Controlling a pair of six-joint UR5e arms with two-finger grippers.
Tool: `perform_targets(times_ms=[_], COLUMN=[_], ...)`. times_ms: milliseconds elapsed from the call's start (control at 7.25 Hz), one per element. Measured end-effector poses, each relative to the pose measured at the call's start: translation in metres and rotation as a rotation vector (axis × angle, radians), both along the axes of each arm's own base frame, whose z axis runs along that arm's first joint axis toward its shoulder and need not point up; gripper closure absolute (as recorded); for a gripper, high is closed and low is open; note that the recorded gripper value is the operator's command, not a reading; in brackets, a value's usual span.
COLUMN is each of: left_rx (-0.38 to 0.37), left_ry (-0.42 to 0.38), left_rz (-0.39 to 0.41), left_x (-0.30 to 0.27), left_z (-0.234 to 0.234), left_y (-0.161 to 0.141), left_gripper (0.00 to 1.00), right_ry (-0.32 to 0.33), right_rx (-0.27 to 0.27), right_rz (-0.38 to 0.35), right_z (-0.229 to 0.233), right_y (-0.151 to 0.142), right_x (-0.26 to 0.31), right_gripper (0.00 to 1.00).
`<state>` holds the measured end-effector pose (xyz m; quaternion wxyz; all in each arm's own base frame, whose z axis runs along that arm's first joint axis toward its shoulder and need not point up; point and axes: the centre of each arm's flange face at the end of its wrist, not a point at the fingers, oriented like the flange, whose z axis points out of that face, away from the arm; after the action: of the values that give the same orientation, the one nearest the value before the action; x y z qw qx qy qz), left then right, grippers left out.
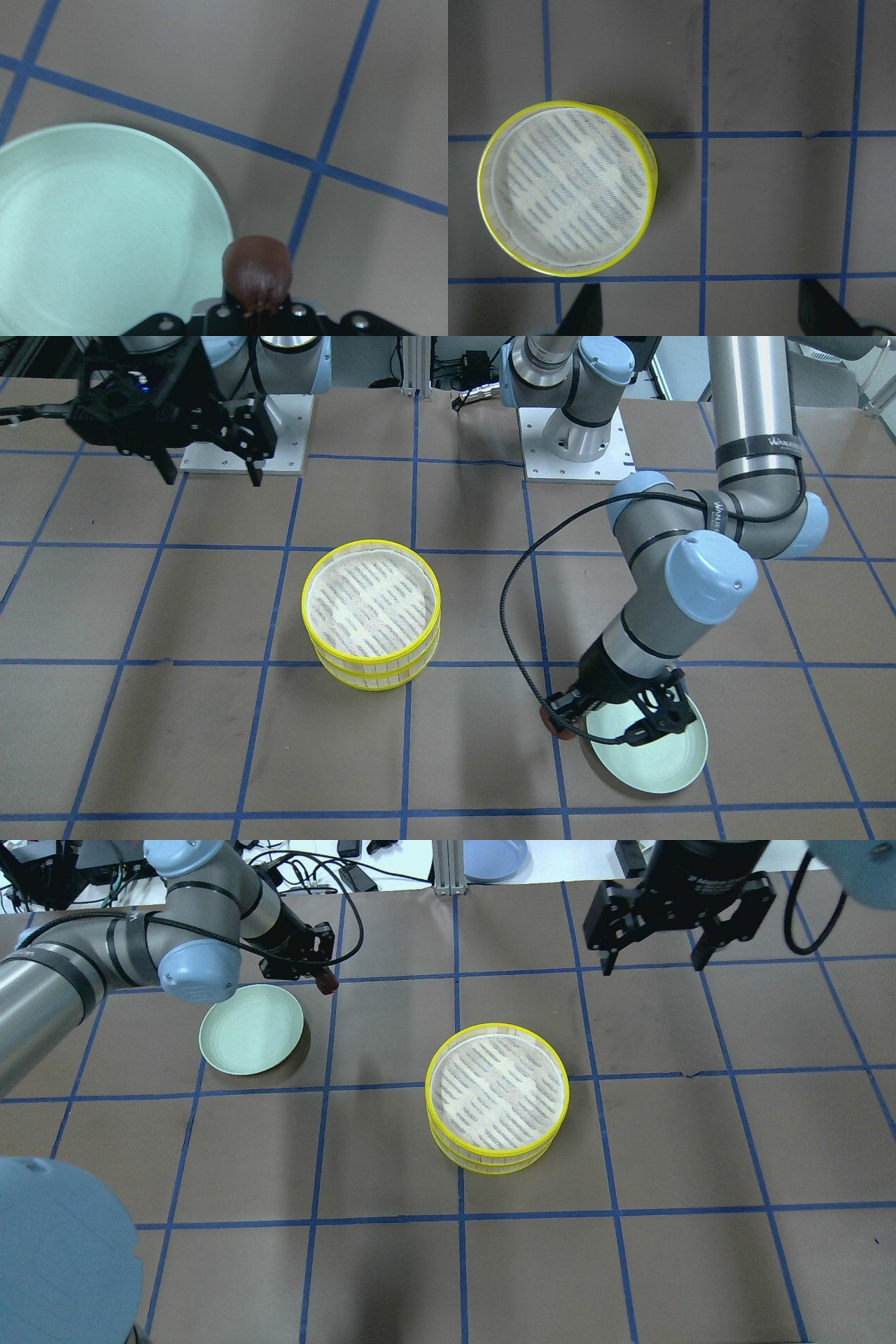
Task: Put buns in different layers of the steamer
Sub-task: 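Carry the brown bun onto the top steamer tier and release it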
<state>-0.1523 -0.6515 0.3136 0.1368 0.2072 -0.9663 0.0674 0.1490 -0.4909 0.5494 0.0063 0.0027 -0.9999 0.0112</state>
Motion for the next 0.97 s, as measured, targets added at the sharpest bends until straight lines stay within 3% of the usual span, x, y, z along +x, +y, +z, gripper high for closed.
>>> perform_targets(times_ms=[414, 690, 828, 966], left_rx=[0.107, 0.143, 0.167, 0.194], left_ry=[0.104, 0.114, 0.109, 0.102], left_rz=[-0.036, -0.090, -0.108, -0.121], left_x=[-0.134, -0.194, -0.207, -0.214], left_z=[0.006, 0.004, -0.006, -0.017], left_y=[0.061, 0.097, 0.110, 0.124], left_gripper=[1.00, 0.95, 0.23, 0.00], right_ry=[-0.004, -0.007, -0.007, -0.006], right_rx=[0.009, 0.011, 0.012, 0.013], right_rz=[0.022, 0.021, 0.021, 0.021], right_z=[-0.003, -0.004, -0.004, -0.004], right_y=[-0.001, 0.000, 0.000, 0.000], right_x=[-0.022, -0.021, -0.021, -0.021], right_gripper=[0.00, 0.00, 0.00, 0.00])
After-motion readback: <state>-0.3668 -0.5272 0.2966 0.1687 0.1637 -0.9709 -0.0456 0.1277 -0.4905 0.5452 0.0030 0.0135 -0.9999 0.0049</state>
